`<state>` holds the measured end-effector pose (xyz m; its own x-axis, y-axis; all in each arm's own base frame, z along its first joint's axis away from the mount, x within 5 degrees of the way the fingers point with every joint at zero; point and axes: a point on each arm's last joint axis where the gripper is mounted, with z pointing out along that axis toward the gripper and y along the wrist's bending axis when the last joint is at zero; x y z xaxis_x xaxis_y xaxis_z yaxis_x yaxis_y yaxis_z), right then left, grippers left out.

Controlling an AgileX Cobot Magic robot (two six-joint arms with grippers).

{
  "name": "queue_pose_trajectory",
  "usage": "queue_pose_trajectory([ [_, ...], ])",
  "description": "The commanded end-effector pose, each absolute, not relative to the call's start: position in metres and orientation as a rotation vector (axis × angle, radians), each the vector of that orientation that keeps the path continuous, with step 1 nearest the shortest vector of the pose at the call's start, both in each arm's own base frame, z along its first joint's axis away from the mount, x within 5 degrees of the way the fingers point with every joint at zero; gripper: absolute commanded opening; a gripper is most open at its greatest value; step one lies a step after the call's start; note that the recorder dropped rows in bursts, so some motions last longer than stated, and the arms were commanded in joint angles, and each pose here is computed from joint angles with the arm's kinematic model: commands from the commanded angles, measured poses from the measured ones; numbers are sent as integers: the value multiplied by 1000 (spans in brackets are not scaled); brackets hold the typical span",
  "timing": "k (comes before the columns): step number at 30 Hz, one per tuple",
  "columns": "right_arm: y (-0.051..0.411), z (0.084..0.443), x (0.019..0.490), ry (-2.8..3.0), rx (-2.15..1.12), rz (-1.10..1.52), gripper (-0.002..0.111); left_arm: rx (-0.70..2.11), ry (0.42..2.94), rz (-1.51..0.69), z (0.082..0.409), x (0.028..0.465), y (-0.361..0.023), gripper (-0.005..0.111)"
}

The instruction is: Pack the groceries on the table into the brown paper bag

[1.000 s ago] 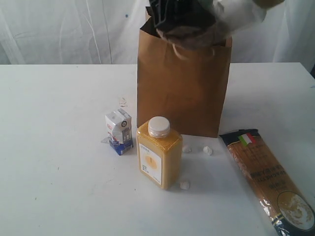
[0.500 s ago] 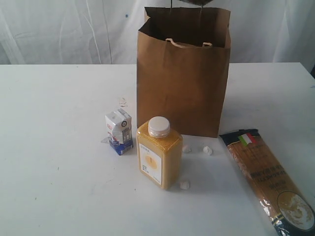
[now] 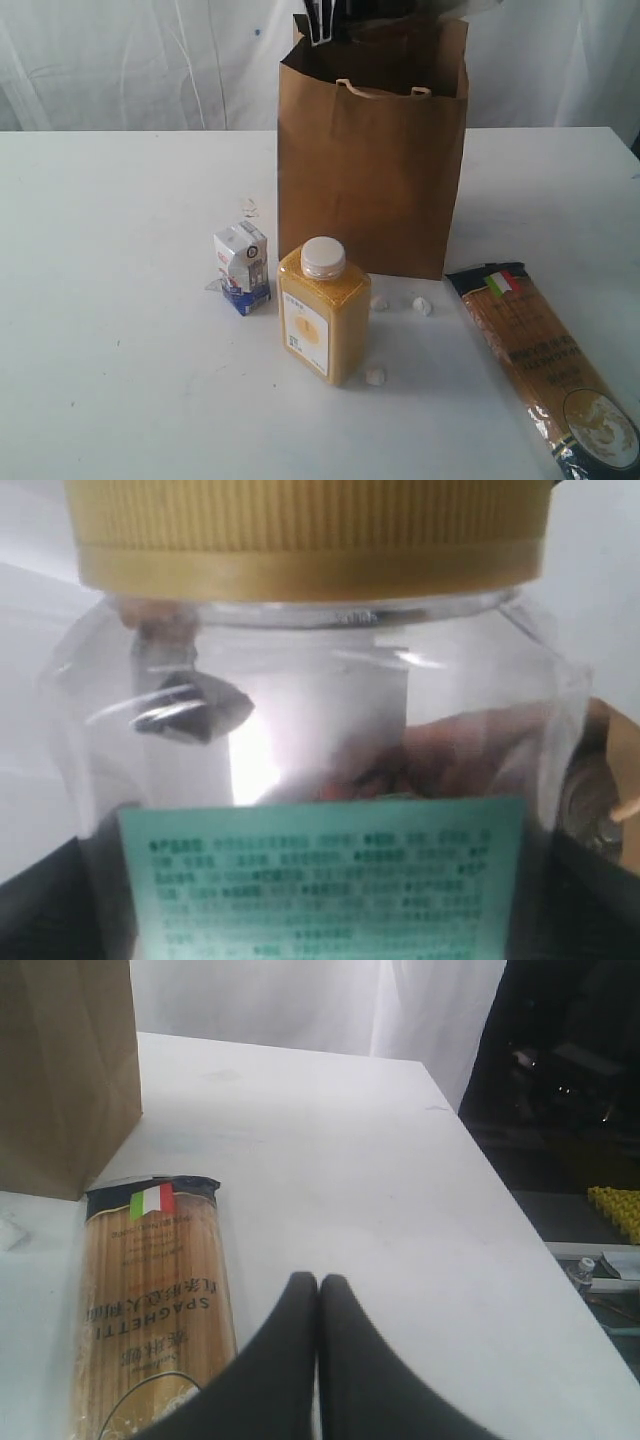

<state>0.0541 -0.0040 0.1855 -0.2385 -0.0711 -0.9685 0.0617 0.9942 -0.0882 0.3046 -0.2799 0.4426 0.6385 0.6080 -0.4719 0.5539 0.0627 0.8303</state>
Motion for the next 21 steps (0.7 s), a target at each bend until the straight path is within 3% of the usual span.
queue_pose_trajectory([
  [1,-4,185,54,1798,0,-120,0,1560,972,107,443,313,-270,0],
  [14,-4,185,54,1798,0,-120,0,1557,1030,115,417,331,-275,0],
  [21,-4,185,54,1798,0,-120,0,1468,1000,118,438,327,-272,0],
])
